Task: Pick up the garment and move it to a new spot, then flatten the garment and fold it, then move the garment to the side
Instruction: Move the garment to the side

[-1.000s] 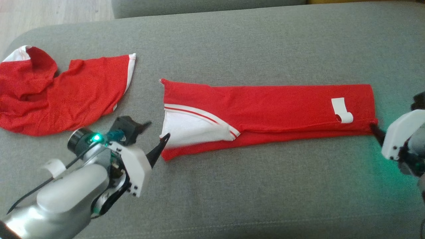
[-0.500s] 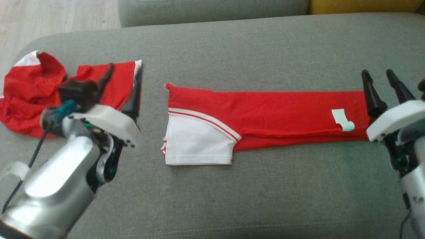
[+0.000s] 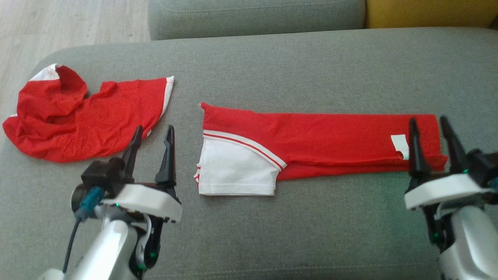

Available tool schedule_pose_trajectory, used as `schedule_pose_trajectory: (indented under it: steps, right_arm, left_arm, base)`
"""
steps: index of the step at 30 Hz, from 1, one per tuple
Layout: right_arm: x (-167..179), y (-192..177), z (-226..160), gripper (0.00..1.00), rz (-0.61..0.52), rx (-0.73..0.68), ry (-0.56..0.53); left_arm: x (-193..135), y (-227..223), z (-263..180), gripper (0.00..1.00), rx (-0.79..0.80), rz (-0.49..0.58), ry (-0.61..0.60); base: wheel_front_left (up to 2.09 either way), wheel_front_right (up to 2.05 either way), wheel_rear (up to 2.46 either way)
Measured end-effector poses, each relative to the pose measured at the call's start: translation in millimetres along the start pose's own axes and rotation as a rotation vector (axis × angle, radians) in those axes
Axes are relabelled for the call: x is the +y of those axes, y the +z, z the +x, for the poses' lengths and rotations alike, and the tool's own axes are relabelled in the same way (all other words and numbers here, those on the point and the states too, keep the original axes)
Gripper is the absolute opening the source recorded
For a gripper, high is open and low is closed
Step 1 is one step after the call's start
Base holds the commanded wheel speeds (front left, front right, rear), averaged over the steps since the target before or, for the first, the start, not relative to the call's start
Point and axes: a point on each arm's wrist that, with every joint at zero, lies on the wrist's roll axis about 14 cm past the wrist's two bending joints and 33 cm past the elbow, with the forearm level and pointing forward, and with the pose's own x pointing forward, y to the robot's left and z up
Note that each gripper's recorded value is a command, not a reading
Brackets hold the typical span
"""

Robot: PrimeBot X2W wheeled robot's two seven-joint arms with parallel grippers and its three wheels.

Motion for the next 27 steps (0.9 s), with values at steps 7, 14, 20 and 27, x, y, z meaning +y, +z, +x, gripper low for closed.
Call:
schedule_pose_trajectory:
  steps: [7, 14, 20, 27]
  right_arm:
    - [2, -28, -10, 1.00, 0.004, 0.062, -0.030]
    - [-42, -56, -1, 1.00, 0.046, 0.173, -0.188]
    - [-67, -88, 9, 1.00, 0.117, 0.320, -0.296]
    - [-83, -122, 12, 1.00, 0.190, 0.446, -0.384]
  left_arm:
    - [2, -17, -8, 1.00, 0.020, -0.014, 0.005]
    - [8, -34, -1, 1.00, 0.057, -0.012, -0.002]
    - [11, -51, 5, 1.00, 0.095, -0.019, -0.005]
    - [25, -67, 12, 1.00, 0.132, -0.014, 0.015]
  base:
    - [0.00, 0.00, 0.00]
    - [0.00, 0.00, 0.00]
    - [0.00, 0.00, 0.00]
    - [0.00, 0.00, 0.00]
